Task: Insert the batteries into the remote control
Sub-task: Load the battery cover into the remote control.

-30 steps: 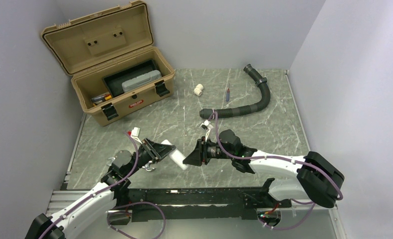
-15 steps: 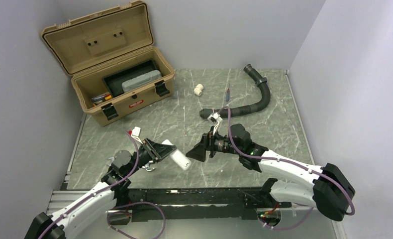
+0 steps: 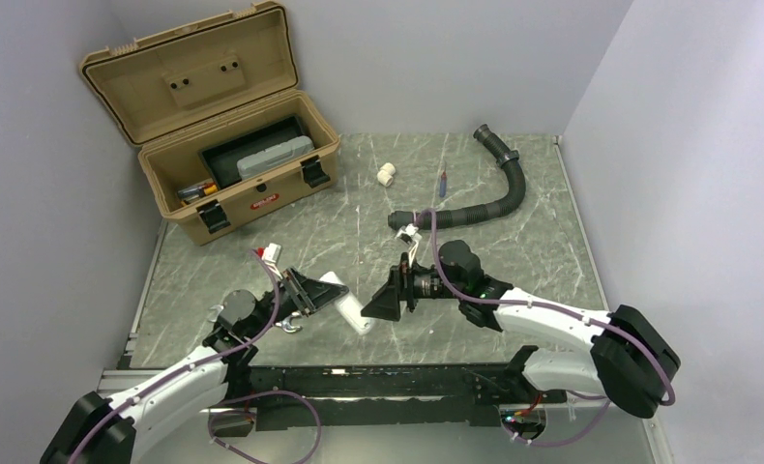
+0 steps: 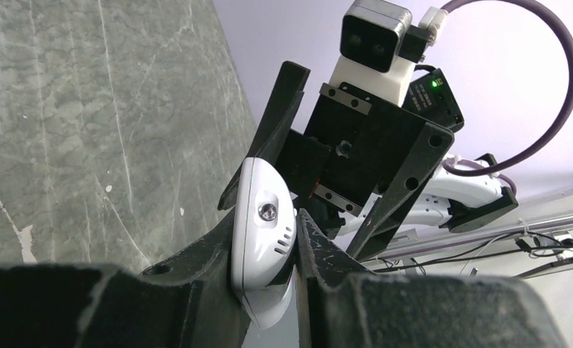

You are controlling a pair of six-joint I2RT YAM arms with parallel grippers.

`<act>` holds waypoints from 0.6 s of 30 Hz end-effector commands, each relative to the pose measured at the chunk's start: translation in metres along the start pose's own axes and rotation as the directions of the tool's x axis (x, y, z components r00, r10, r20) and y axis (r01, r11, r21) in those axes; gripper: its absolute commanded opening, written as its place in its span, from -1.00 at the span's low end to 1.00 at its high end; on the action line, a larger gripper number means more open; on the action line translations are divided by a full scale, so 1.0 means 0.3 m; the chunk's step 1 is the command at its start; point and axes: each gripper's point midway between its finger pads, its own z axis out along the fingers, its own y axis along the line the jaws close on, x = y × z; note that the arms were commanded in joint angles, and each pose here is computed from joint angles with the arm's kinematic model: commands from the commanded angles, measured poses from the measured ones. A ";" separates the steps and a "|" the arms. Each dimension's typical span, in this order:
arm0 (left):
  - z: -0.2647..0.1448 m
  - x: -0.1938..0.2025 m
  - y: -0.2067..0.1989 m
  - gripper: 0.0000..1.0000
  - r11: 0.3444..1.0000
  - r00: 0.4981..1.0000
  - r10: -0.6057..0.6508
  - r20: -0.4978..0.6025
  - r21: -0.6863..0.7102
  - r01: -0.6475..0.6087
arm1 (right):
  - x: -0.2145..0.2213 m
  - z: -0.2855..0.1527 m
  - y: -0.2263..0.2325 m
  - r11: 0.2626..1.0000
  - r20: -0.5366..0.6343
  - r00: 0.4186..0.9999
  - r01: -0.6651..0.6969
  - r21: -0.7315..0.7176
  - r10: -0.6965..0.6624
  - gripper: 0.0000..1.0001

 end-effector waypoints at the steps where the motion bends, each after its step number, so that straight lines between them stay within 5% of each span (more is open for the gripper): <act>1: 0.004 -0.016 -0.101 -1.00 0.990 0.998 0.061 0.008 0.124 -0.062 | -0.021 0.009 0.046 0.996 0.013 0.999 0.030 -0.082 -0.029 0.78; 18: 0.012 -0.021 -0.103 -1.00 0.991 0.998 0.064 0.010 0.121 -0.064 | 0.015 0.041 0.042 0.993 -0.037 0.999 0.002 -0.116 -0.007 0.26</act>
